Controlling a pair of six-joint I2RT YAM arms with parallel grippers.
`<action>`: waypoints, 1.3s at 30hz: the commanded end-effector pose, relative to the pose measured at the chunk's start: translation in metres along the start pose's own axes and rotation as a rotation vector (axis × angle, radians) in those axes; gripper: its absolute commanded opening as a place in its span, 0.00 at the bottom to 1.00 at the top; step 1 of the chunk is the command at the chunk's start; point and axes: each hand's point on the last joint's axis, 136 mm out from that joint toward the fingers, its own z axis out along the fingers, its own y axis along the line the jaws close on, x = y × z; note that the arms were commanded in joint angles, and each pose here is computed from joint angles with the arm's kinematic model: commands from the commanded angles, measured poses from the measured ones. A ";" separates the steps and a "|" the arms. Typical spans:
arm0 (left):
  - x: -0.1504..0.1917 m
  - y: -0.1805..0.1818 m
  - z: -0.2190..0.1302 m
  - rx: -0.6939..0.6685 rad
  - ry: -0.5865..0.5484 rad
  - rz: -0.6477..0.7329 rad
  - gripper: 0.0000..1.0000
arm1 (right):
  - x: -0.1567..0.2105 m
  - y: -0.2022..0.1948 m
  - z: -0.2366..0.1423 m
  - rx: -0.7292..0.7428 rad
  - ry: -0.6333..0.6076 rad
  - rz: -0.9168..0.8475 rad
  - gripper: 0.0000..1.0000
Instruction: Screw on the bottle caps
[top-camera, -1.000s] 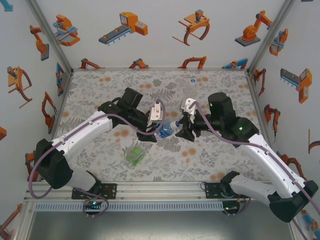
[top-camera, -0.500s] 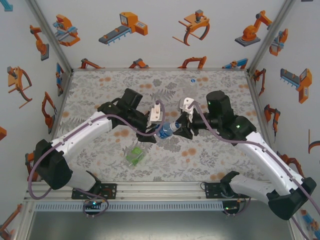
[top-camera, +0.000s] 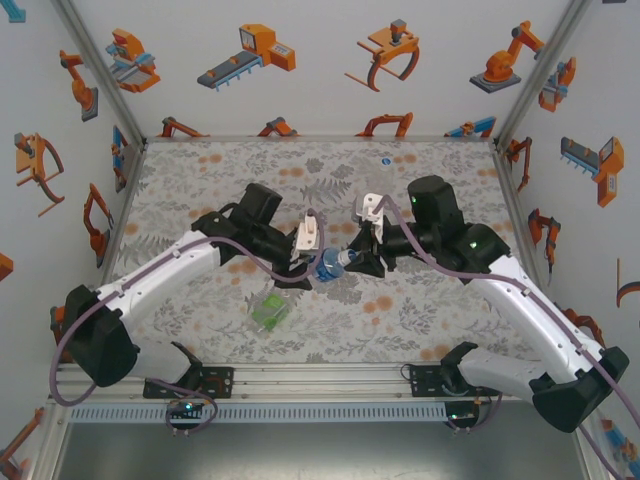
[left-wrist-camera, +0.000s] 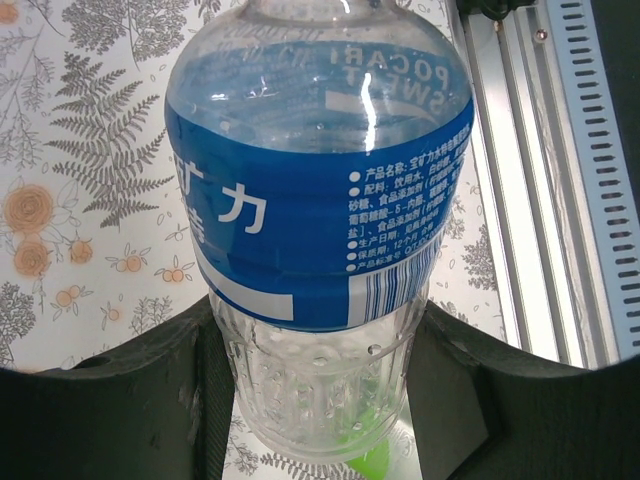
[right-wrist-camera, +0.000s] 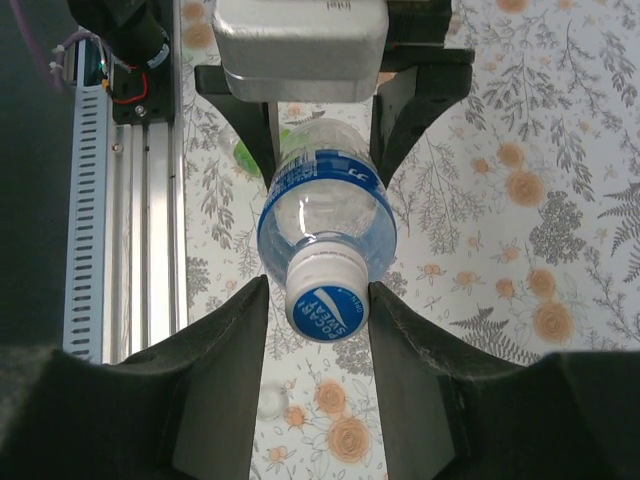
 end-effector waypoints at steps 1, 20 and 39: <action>-0.009 0.002 -0.006 -0.036 -0.046 0.034 0.00 | -0.009 0.008 -0.008 -0.011 -0.012 -0.022 0.41; -0.007 0.022 -0.003 -0.123 -0.051 -0.017 0.00 | 0.012 -0.060 -0.001 0.330 -0.109 0.720 0.00; -0.001 0.042 0.000 -0.272 -0.106 -0.028 0.00 | 0.038 -0.076 -0.009 0.488 -0.119 1.198 0.33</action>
